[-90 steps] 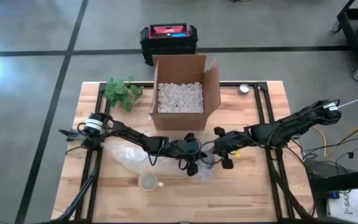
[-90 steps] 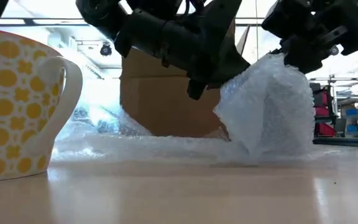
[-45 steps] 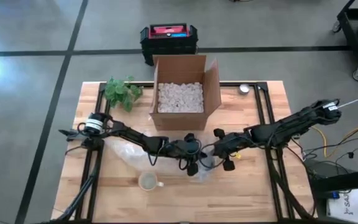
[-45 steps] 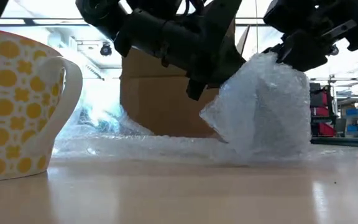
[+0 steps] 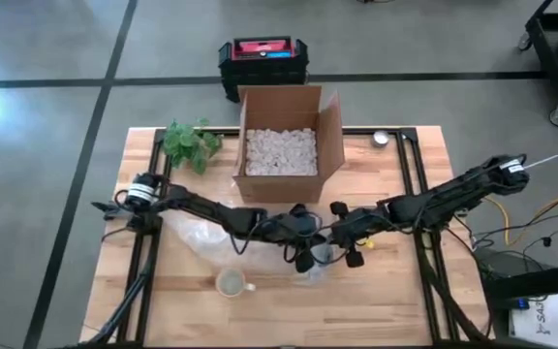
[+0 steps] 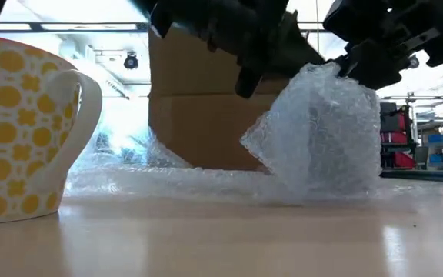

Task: Wrap mug
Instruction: Wrap the blue mug with the right bubble wrap

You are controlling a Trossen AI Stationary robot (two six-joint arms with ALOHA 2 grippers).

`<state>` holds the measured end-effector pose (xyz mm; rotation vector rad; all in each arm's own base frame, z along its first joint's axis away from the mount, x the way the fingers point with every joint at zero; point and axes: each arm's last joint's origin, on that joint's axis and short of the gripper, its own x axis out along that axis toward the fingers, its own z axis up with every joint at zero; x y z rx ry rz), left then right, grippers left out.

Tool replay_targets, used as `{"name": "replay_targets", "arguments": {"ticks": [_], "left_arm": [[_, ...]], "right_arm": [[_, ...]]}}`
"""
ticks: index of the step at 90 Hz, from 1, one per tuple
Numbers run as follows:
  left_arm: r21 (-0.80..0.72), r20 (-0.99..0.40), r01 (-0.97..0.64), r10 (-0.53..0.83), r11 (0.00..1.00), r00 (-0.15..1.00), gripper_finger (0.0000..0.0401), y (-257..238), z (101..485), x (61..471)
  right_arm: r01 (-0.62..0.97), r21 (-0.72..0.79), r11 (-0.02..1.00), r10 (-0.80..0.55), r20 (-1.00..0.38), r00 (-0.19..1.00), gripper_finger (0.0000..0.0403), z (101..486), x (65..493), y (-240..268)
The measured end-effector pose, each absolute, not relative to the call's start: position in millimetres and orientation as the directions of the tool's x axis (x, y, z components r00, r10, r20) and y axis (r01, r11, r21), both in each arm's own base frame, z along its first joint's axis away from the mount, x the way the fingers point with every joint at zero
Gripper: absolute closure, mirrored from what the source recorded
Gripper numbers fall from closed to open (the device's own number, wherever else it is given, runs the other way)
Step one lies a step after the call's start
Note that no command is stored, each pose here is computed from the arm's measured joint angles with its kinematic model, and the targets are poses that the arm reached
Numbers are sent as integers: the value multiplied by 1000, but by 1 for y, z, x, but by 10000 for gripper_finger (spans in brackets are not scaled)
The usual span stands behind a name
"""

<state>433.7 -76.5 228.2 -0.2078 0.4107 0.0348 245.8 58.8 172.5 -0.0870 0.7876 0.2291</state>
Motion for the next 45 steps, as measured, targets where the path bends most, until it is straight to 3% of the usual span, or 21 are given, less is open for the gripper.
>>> {"name": "replay_targets", "arguments": {"ticks": [45], "left_arm": [[-149,-411,-88,19,985,911,401,-78,200,448]], "right_arm": [[-230,14,973,168,-724,669,401,171,243,58]]}}
